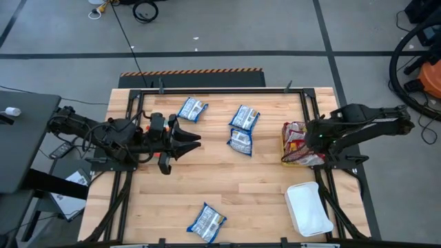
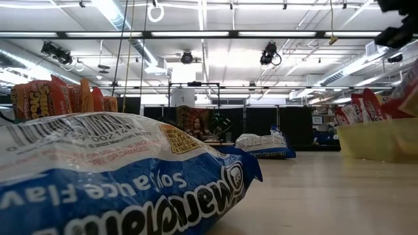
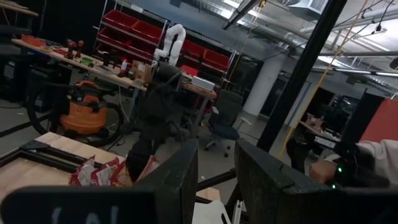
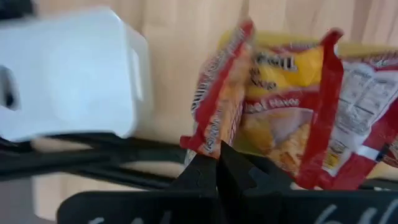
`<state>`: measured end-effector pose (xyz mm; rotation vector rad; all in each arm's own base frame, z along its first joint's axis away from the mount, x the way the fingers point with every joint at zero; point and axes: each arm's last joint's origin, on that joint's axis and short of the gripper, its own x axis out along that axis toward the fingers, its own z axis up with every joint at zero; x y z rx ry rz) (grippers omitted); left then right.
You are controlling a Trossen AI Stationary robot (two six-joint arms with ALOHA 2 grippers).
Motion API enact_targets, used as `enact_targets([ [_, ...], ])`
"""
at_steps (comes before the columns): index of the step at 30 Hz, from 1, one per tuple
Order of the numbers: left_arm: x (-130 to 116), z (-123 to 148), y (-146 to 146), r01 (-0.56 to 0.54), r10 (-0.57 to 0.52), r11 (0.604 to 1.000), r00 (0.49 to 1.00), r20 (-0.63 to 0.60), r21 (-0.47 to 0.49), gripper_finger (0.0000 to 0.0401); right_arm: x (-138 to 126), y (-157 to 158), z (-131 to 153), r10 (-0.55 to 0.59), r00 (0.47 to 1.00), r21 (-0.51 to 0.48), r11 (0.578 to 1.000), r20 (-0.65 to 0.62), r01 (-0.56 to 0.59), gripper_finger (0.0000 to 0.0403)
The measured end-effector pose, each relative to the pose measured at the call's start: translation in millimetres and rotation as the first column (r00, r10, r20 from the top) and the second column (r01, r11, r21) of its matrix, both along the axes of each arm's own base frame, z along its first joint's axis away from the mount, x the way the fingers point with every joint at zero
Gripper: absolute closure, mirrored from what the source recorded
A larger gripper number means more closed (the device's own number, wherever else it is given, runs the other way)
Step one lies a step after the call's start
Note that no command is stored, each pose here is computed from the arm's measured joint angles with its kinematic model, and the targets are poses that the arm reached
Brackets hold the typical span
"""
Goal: Sort Maruchan noodles
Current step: Put the red noodle pack into the yellow bin
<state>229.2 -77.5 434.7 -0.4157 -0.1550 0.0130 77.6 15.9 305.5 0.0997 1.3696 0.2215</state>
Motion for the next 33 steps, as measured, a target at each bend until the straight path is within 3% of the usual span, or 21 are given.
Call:
enact_targets([
  [9,-2.5,0.7,1.5,-0.010,0.011,0.998,1.000,-0.007,0.060,0.0292,37.6,4.6,-37.2,0.076,0.958,-0.047,0.995,-0.276,-0.092,0.0400],
  [16,-15.2,-1.6,7.7,-0.047,0.053,0.996,0.995,-0.083,0.072,0.0292,66.9,6.3,-25.7,0.136,0.949,-0.117,0.978,-0.284,-0.176,0.0398],
  [20,-16.0,-7.4,9.8,-0.106,0.116,0.991,0.983,-0.142,0.079,0.0292,79.1,2.0,-33.6,0.200,0.916,-0.259,0.918,-0.348,-0.299,0.0398],
  [24,-13.3,-16.1,13.2,-0.170,0.192,0.978,0.958,-0.214,0.117,0.0292,88.8,-8.7,-42.2,0.171,0.896,-0.409,0.843,-0.410,-0.348,0.0395],
  [26,-13.2,-25.2,17.3,-0.199,0.228,0.972,0.929,-0.292,0.125,0.0292,93.8,-11.2,-41.0,0.146,0.915,-0.419,0.854,-0.375,-0.308,0.0392],
  [30,-14.2,-43.5,25.9,-0.242,0.273,0.962,0.855,-0.442,0.126,0.0292,96.1,-9.1,-38.0,0.118,0.947,-0.320,0.923,-0.298,-0.215,0.0380],
  [33,-6.8,-59.0,24.1,-0.234,0.283,0.959,0.797,-0.533,0.160,0.0291,95.5,-7.9,-38.2,0.055,0.954,-0.316,0.937,-0.295,-0.151,0.0366],
])
